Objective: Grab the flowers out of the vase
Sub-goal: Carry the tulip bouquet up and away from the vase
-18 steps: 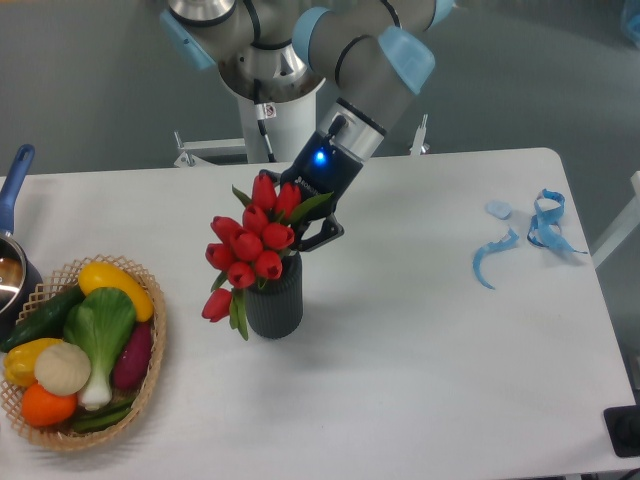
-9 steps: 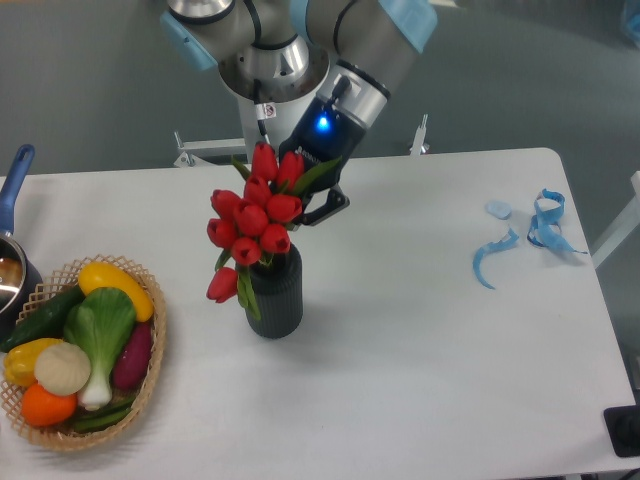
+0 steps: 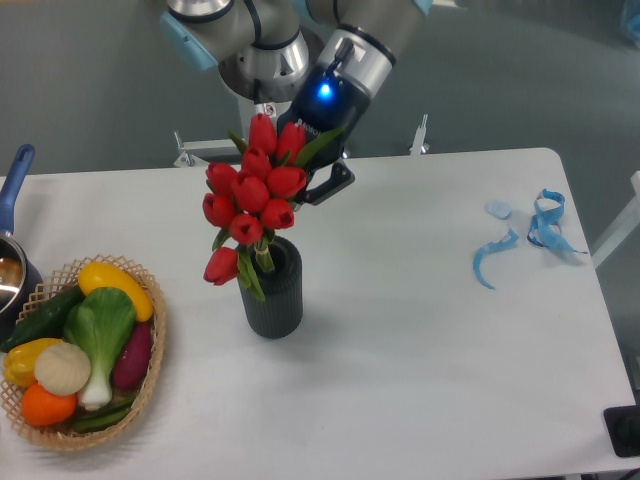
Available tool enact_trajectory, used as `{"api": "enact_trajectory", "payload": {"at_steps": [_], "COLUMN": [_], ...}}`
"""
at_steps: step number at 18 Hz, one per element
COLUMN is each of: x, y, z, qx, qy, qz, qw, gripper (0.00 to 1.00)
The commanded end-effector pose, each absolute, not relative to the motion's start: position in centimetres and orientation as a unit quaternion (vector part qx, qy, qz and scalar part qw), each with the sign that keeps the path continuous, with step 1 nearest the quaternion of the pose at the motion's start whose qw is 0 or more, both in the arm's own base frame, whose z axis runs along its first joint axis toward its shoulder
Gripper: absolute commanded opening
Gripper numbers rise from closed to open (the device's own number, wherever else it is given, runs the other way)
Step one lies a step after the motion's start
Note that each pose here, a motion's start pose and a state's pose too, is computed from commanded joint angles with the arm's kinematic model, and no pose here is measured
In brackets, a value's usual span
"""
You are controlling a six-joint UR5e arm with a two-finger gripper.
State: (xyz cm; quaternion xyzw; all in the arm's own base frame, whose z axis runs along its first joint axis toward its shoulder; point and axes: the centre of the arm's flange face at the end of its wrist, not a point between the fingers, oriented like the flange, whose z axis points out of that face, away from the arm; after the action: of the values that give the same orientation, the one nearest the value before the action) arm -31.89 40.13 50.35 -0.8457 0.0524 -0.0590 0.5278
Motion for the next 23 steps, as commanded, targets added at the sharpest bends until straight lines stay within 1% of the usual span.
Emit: {"api": "enact_trajectory", "payload": {"at_steps": [4,8,10,12,15,17,19,21,23], "x": [-32.1,-31.2,-31.1,-32.1,-34.8,-38.6,-42.0,-44.2,-46.2], "y": [40.2,39.5,39.5,38.6,36.9,35.3,34.4,34.3,33.4], "z": [52.4,55.5,56.5,57.0,56.5,54.7,52.3,50.9,50.8], "qx": [-0.842,-0.836,-0.832,-0.83,-0.83,-0.832,-0.837,-0.839,-0.839], "qy": [0.047,0.036,0.022,0.01,-0.011,-0.042,-0.037,-0.027,-0.031], "qz": [-0.053,-0.046,-0.056,-0.049,-0.034,-0.03,-0.017,-0.009,0.002], "qw": [0.535,0.545,0.552,0.555,0.556,0.552,0.546,0.543,0.543], "gripper": [0.37,0.37,0.37,0.37,0.37,0.37,0.37,0.37,0.37]}}
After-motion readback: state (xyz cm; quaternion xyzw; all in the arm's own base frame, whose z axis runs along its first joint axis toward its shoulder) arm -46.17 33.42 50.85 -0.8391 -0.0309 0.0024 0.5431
